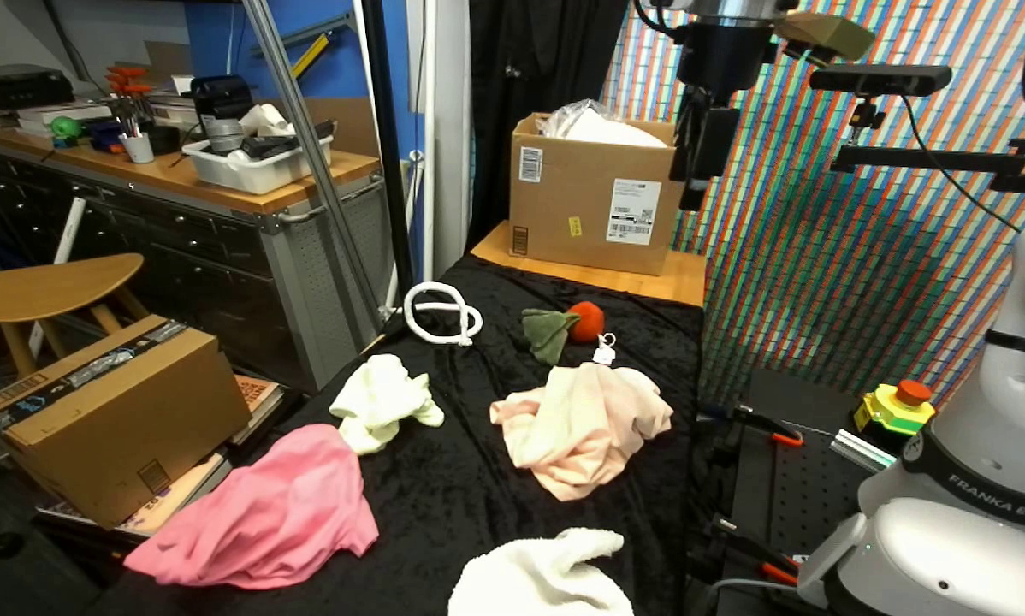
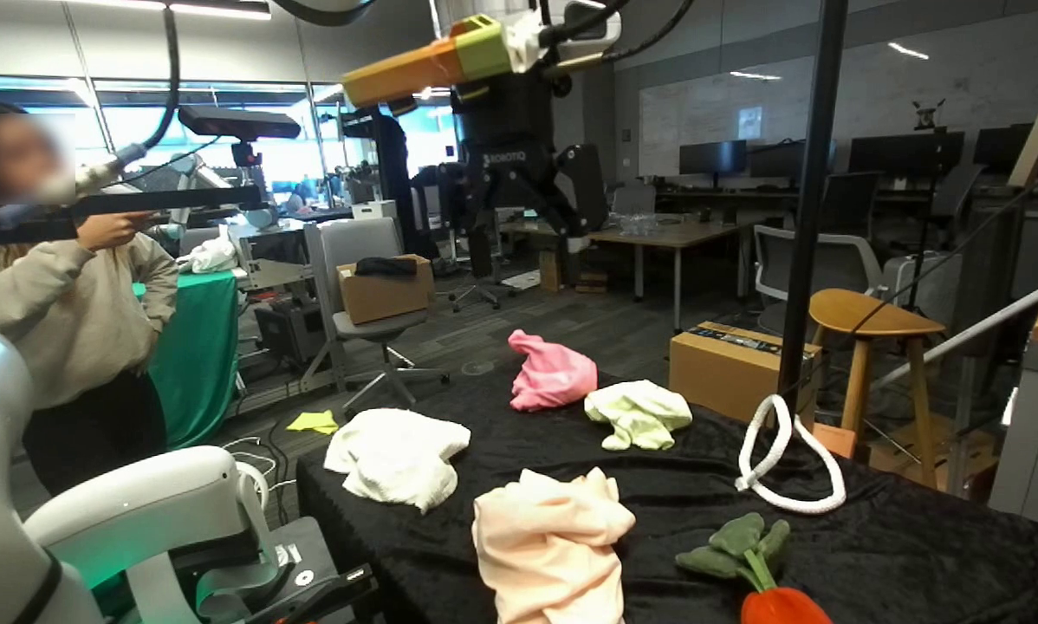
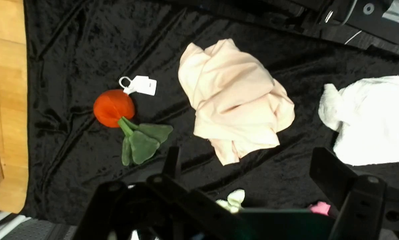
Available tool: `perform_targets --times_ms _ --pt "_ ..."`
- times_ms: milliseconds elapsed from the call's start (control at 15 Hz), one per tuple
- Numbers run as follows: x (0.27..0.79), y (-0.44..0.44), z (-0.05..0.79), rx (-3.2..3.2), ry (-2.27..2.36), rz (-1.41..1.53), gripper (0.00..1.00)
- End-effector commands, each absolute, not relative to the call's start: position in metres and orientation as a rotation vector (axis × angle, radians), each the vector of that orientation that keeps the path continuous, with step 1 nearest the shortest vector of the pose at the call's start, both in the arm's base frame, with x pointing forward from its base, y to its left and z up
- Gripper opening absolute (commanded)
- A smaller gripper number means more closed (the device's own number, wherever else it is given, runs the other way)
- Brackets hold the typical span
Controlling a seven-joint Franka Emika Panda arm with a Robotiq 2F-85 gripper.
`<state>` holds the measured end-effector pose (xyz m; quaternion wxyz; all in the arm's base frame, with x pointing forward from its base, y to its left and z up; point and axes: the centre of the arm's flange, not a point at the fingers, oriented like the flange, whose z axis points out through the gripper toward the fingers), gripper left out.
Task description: Pile the things on the table on top of the peach shirt
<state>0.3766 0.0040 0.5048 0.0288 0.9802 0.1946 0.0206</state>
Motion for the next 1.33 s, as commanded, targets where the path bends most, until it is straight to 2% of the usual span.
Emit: perform_targets --times_ms 0,533,1267 --pt "0.436 0.012 0.51 3.007 0.644 0.125 1.0" --pt "0.508 0.007 0.493 2.96 0.718 0.144 1.0" --pt "0.599 0.02 0.415 2.907 0.738 0.394 1.0"
